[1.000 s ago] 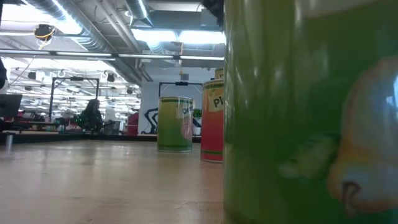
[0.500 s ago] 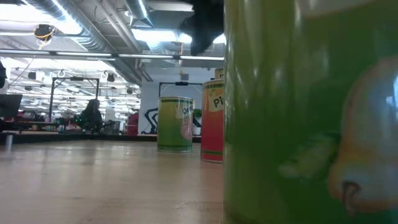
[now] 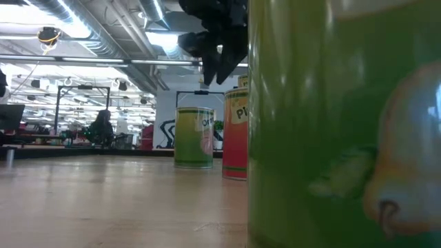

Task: Pick and place cans onto a shelf
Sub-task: Put the canned orange on the shelf

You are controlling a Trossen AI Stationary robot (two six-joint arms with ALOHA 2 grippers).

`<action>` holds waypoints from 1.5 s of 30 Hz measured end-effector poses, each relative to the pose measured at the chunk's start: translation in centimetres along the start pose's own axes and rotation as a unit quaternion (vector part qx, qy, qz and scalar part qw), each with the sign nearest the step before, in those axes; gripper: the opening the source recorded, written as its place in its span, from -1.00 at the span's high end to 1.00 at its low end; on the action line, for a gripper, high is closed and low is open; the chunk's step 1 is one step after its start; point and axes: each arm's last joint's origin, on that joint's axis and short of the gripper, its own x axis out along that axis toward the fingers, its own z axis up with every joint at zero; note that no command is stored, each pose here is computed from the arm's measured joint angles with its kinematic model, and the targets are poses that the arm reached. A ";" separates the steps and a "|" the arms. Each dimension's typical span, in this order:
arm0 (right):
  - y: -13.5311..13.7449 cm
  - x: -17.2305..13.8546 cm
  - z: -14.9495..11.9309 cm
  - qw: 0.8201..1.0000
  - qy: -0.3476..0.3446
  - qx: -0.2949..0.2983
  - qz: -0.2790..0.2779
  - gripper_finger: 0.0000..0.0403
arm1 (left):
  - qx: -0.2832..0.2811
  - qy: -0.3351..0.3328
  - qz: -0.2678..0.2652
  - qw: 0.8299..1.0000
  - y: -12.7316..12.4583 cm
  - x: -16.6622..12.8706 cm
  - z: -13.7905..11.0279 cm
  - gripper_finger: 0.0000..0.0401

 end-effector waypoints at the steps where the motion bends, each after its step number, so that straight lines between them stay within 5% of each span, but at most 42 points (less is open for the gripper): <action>1: 0.0 0.1 0.1 1.000 -0.003 -0.009 -0.003 0.44 | 0.000 -0.001 0.000 1.000 0.0 0.0 0.0 1.00; 25: -2.0 5.4 -0.9 0.999 0.046 -0.001 0.000 0.46 | 0.001 0.000 0.000 1.000 0.0 0.0 0.0 1.00; 39: -2.3 5.7 -0.8 0.999 0.042 0.000 -0.013 0.95 | 0.002 0.000 0.000 1.000 0.0 0.0 0.0 1.00; 45: -2.3 5.5 -0.8 0.999 0.041 0.012 -0.015 0.98 | 0.002 0.000 0.000 1.000 0.0 0.0 0.0 1.00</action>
